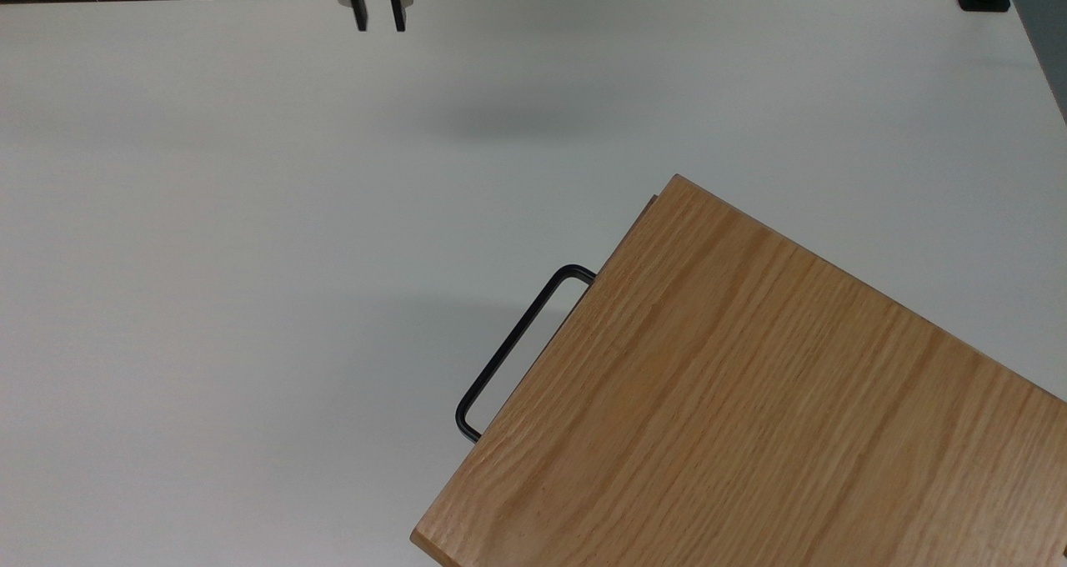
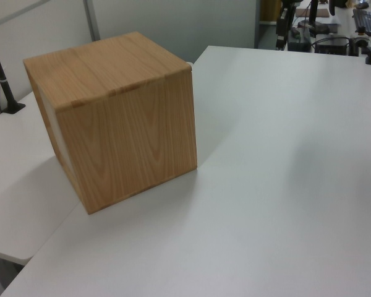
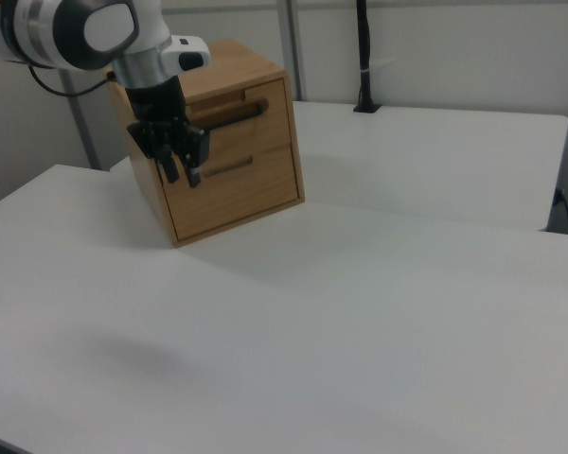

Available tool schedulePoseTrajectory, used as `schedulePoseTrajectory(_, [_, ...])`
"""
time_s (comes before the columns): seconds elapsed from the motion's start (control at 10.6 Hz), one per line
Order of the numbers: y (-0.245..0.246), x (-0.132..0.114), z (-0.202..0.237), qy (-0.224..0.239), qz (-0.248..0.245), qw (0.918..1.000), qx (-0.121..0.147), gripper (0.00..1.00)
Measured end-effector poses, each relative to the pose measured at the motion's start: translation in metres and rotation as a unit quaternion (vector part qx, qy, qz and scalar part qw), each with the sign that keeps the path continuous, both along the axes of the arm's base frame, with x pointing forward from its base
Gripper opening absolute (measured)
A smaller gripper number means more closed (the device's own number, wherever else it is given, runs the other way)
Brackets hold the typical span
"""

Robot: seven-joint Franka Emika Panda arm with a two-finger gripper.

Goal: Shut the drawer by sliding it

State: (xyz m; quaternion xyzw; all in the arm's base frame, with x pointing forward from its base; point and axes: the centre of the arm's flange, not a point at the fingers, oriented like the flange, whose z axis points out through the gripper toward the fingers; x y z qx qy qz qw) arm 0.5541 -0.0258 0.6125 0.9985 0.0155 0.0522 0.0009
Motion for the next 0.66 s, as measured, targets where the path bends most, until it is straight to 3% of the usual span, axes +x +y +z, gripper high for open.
schedulePoseTrajectory(0.38, [-0.0097, -0.0081, 0.0074, 0.012, -0.007, 0.9999, -0.004, 0.99])
schedulePoseTrajectory(0.66, [-0.0097, -0.0081, 0.0079, 0.012, -0.007, 0.9999, -0.004, 1.00])
